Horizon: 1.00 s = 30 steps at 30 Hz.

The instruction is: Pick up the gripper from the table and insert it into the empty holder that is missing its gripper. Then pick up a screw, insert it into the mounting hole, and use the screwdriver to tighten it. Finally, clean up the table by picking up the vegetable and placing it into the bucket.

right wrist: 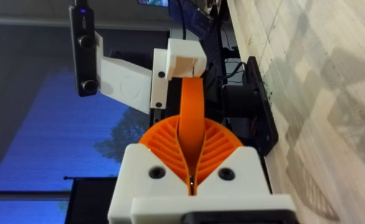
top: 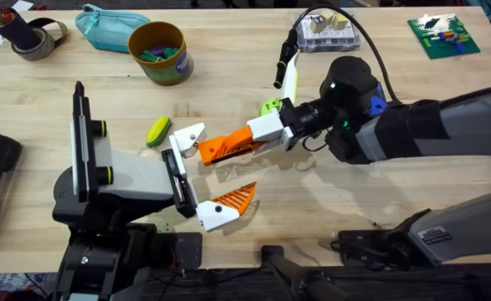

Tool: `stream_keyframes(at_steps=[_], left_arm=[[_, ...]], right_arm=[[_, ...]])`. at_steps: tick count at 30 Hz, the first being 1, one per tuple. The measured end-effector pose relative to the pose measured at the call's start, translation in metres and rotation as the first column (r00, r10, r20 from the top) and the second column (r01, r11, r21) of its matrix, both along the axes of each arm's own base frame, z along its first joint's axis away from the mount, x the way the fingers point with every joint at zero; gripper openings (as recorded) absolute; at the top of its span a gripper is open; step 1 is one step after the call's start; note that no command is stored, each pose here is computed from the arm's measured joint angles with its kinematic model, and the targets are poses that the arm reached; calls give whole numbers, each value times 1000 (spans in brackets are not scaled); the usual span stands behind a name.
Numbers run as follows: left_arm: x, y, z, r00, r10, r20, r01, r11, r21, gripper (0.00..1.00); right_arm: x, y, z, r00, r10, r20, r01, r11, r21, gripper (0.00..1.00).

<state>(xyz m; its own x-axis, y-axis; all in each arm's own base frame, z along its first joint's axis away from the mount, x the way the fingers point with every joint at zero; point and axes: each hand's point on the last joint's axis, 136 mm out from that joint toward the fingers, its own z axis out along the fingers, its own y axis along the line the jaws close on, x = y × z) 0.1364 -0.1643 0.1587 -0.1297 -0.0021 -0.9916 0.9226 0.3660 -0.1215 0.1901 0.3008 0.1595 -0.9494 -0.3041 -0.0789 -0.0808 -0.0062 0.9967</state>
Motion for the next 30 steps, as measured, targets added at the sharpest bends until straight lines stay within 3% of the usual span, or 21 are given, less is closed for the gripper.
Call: stream_keyframes(at_steps=[17, 21, 30], left_arm=[[0, 0, 0, 1000, -1, 1, 1, 1000, 0, 988], [0, 0, 0, 1000, 0, 1, 0, 1000, 0, 988], [0, 0, 0, 1000, -1, 1, 1, 1000, 0, 988]], right_arm=[[-6, -2, -1, 999, 34, 9, -34, 999, 4, 23], [-12, -4, 8, 994, 71, 86, -75, 996, 45, 23], [-14, -5, 11, 992, 85, 95, -91, 995, 51, 23]])
